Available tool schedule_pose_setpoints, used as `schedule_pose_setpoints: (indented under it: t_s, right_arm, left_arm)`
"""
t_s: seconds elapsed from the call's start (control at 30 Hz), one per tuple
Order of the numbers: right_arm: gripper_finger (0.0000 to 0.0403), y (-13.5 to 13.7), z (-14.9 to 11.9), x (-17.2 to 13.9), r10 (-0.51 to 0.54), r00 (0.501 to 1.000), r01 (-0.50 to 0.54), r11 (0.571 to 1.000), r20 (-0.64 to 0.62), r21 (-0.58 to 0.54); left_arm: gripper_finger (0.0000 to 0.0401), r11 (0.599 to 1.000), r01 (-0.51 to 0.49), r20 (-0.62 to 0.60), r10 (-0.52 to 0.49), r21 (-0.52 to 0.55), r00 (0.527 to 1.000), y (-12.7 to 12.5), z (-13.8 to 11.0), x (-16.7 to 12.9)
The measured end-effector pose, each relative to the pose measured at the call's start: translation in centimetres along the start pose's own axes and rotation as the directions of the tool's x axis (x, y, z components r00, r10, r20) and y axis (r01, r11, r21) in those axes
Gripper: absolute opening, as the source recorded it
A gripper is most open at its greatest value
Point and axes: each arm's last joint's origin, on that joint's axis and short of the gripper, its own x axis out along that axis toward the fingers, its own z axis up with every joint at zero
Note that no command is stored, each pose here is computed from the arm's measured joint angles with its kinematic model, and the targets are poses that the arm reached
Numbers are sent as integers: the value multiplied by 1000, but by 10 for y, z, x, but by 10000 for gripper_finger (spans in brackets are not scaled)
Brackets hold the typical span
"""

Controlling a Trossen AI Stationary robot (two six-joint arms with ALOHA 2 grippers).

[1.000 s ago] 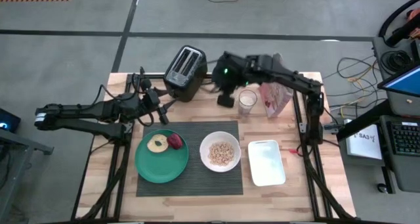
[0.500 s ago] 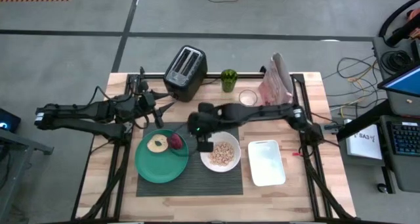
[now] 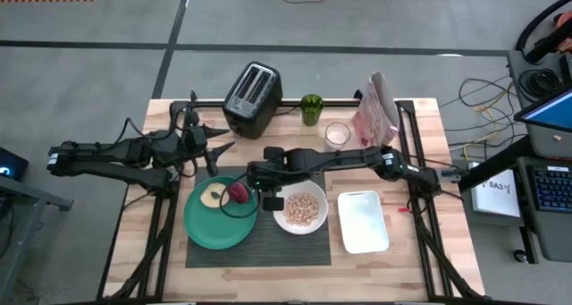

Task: Arrange a breakfast setting
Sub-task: Put the spoon on the tablemat to the right of the green plate, then return to Home Position

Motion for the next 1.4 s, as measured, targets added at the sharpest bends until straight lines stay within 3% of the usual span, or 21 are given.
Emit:
schedule_pose_setpoints:
  t_s: [0.2,0.67,1.1,1.4]
  right_arm:
    - [33,0,0,-2,5,1000,-5,1000,3,22]
    - [145,3,0,0,22,1000,-21,999,-2,40]
    - [157,5,-4,-4,22,999,-22,1000,-36,22]
    - [150,17,-12,6,32,998,-39,992,-58,-121]
  left_arm:
    - [160,1000,1,-3,-1,3,1000,0,0,1]
    - [160,1000,0,-5,0,7,1000,-1,0,1]
    - [160,1000,26,-7,-26,5,1000,-2,-1,2]
    - [160,992,112,11,-111,-51,994,-5,-15,1]
